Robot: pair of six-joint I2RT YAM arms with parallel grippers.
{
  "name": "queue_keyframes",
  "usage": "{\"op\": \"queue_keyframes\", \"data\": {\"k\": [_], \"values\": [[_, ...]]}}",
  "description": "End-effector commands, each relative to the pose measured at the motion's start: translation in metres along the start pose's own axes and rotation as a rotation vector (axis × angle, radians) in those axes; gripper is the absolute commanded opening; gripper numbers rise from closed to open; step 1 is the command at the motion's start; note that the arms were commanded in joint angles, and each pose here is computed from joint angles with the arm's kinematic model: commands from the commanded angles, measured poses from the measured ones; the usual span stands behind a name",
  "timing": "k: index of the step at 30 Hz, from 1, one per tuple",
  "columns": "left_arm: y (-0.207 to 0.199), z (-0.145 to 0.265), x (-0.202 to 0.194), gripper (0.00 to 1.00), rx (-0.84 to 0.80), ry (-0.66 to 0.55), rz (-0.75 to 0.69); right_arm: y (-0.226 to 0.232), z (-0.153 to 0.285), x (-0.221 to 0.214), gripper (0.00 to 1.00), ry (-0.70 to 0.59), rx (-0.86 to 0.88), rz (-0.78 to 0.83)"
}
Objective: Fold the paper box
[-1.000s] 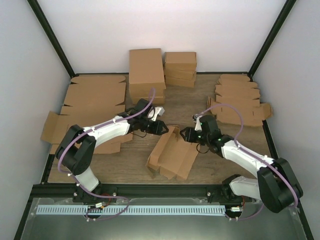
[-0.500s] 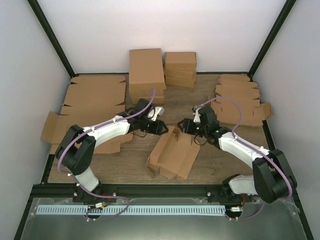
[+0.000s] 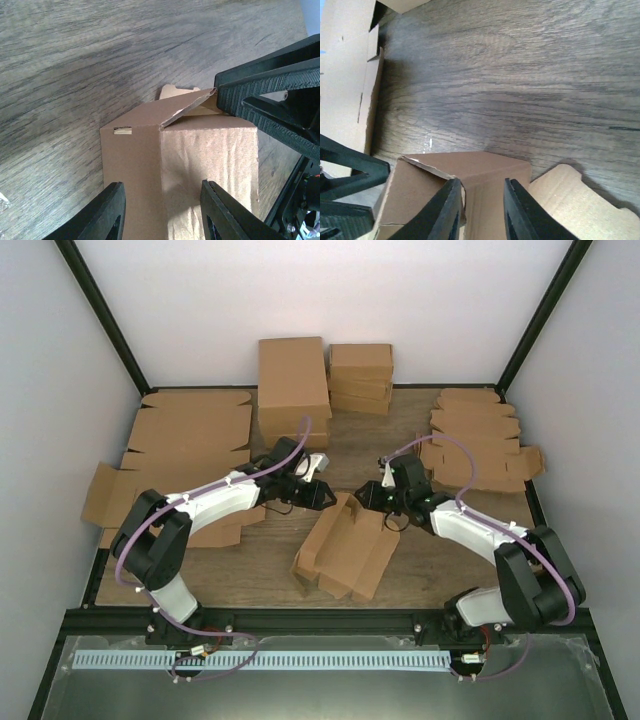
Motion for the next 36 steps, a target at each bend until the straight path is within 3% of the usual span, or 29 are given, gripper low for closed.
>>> {"op": "queue_keyframes", "data": {"k": [1, 8, 16, 19, 22, 30, 36], "values": [[0.000, -0.007, 0.001, 0.44, -0.001, 0.020, -0.009, 0.011, 0.003, 0.002, 0.22, -0.011, 0.040, 0.028], [0.001, -0.008, 0.000, 0.44, 0.000, 0.022, -0.003, 0.011, 0.000, -0.007, 0.20, 0.018, 0.052, 0.036], [0.001, -0.008, 0.000, 0.44, -0.006, 0.022, 0.001, 0.013, 0.010, -0.004, 0.28, -0.012, 0.026, 0.053], [-0.002, -0.008, 0.000, 0.44, -0.012, 0.023, -0.003, 0.016, 0.019, -0.003, 0.38, -0.032, 0.023, 0.076], [-0.003, -0.008, -0.001, 0.44, -0.013, 0.023, -0.006, 0.016, 0.027, 0.000, 0.40, -0.053, 0.019, 0.105], [-0.004, -0.009, -0.001, 0.44, -0.011, 0.026, -0.008, 0.004, 0.043, 0.033, 0.44, -0.103, 0.104, 0.101], [-0.006, -0.008, -0.001, 0.44, -0.009, 0.025, -0.010, -0.009, 0.017, 0.062, 0.41, -0.036, 0.060, 0.106]]}}
Point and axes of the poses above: each gripper's point midway between its finger pads, its own z axis back along the fingers, its own y axis along the line the jaws close on, x = y × z, the point moved 9 cm from there along z, back along the fingers, and after that the axes turned 7 degrees about z, right-handed, at the moved point
